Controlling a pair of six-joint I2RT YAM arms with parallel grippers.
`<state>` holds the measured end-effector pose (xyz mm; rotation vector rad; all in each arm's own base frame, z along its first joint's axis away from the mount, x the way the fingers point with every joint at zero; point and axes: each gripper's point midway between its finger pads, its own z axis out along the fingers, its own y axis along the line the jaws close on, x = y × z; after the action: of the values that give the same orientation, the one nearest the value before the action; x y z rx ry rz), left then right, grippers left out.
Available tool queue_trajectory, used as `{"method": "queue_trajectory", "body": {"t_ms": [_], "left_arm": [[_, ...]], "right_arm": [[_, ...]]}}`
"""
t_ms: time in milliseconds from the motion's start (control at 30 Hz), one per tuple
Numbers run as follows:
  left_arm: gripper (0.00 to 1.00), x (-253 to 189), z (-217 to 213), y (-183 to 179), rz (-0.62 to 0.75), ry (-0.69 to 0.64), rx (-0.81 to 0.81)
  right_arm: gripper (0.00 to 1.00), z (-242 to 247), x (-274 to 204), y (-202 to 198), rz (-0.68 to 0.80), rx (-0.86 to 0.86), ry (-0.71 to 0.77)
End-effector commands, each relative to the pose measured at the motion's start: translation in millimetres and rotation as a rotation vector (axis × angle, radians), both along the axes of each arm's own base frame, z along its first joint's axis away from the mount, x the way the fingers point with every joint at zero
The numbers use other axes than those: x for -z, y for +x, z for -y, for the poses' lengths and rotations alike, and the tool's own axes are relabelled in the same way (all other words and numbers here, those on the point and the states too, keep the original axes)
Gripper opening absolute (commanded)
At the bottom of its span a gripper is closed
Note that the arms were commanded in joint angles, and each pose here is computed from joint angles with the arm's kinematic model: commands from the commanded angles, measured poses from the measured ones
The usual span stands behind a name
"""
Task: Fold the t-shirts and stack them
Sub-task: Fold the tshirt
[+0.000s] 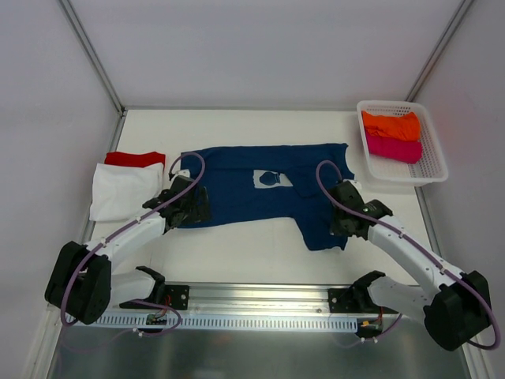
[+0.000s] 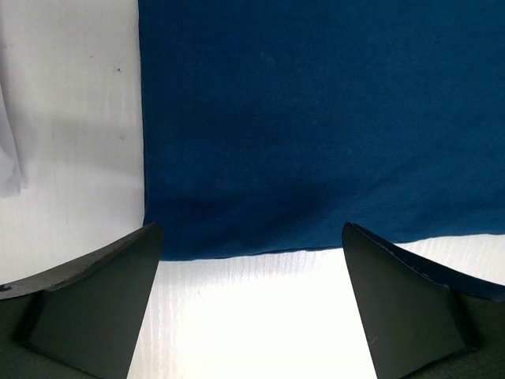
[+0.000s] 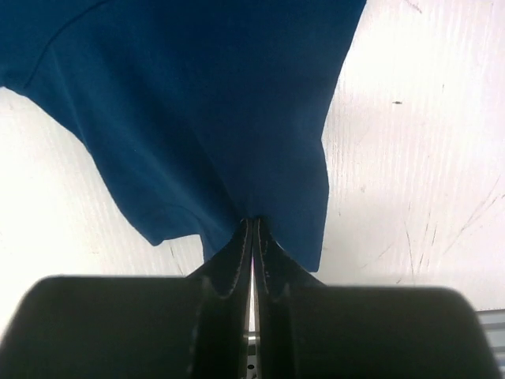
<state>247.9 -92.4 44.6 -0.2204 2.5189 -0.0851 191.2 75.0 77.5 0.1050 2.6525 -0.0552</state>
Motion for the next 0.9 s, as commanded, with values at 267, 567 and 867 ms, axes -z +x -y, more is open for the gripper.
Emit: {"method": "queue_trajectory", "body": {"t_ms": [267,567,867], "left_arm": [[0.99,-3,-12,1,-0.02,0.064,-0.056],[0.99,1,-23,-5,-0.087,0.128,-0.115],[0.99,29,-9,-11,-0.235,0.113,-0.078]], "right_arm": [[0.0,-6,17,-8,-0.084,-0.015,-0.03],[0.0,-12,15,-4,-0.075,-0.026,-0.019],[0.01,-14,14,-2,-0.07,-0.034,-0.017]]}}
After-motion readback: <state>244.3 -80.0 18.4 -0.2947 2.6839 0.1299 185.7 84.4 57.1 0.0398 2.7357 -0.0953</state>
